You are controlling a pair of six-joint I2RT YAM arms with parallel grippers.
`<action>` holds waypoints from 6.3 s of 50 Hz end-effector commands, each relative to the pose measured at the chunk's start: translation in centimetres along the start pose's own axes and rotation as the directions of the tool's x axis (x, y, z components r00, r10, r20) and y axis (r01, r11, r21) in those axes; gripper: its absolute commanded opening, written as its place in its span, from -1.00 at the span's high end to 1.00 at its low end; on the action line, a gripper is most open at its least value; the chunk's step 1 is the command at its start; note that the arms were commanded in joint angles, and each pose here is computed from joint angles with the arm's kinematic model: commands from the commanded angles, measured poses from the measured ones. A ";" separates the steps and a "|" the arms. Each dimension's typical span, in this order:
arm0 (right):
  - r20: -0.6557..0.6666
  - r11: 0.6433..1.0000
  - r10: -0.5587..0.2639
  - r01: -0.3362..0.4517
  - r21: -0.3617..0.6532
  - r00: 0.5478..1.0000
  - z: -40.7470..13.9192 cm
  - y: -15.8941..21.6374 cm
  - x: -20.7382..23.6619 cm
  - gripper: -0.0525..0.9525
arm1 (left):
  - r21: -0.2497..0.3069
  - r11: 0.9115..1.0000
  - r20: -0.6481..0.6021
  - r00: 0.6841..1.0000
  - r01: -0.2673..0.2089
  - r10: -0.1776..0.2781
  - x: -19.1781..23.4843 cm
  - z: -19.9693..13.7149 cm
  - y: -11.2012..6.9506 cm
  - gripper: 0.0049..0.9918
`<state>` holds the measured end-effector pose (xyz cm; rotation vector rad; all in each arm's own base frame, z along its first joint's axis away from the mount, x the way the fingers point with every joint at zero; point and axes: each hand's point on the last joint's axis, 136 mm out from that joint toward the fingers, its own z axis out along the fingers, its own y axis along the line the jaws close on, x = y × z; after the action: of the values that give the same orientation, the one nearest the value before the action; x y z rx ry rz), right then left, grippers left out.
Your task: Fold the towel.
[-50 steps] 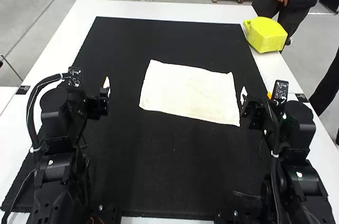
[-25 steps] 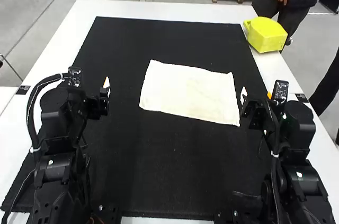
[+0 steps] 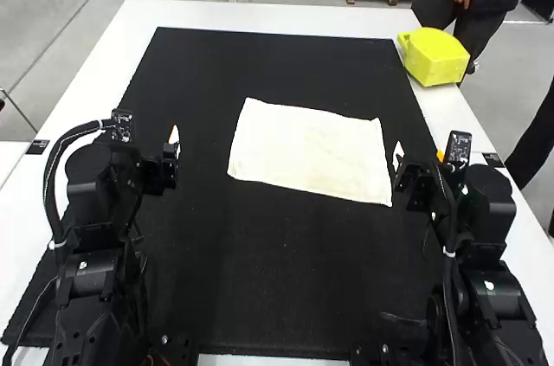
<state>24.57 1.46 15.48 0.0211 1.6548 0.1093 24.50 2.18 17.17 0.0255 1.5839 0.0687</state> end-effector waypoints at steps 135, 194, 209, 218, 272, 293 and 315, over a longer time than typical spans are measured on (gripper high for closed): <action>-0.098 0.992 0.069 -0.058 0.111 0.993 8.5 -0.7 -13.5 -0.91 | 0.031 0.992 -0.036 0.992 0.121 -0.119 -14.4 10.5 2.0 -0.93; -0.459 0.997 0.071 -0.076 0.008 0.886 16.6 1.4 3.9 -0.90 | 0.362 0.929 -0.435 0.895 0.074 0.098 7.8 24.1 -11.9 -0.93; -0.500 0.997 0.075 -0.081 0.009 0.863 19.2 1.4 6.4 -0.90 | 0.409 0.911 -0.443 0.885 0.056 0.145 9.4 25.9 -14.3 -0.93; -0.520 0.996 0.077 -0.084 0.011 0.851 19.9 1.4 8.1 -0.90 | 0.410 0.910 -0.469 0.870 0.062 0.152 11.4 26.2 -14.5 -0.93; -0.549 0.998 0.057 -0.056 0.018 0.834 26.9 0.5 12.4 -0.91 | 0.410 0.910 -0.478 0.863 0.054 0.164 13.5 31.0 -15.1 -0.88; -0.554 0.998 0.056 -0.039 0.042 0.831 28.4 -0.6 13.5 -0.91 | 0.416 0.908 -0.484 0.856 0.042 0.182 14.4 32.4 -15.3 -0.88; -0.604 0.999 0.018 0.015 0.050 0.797 27.9 -1.3 14.6 -0.91 | 0.429 0.902 -0.547 0.808 0.045 0.219 16.5 32.5 -15.4 -0.88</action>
<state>50.83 3.82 -1.24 0.0384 2.2999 0.1155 56.67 -11.25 -0.67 0.4487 2.2064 -0.2221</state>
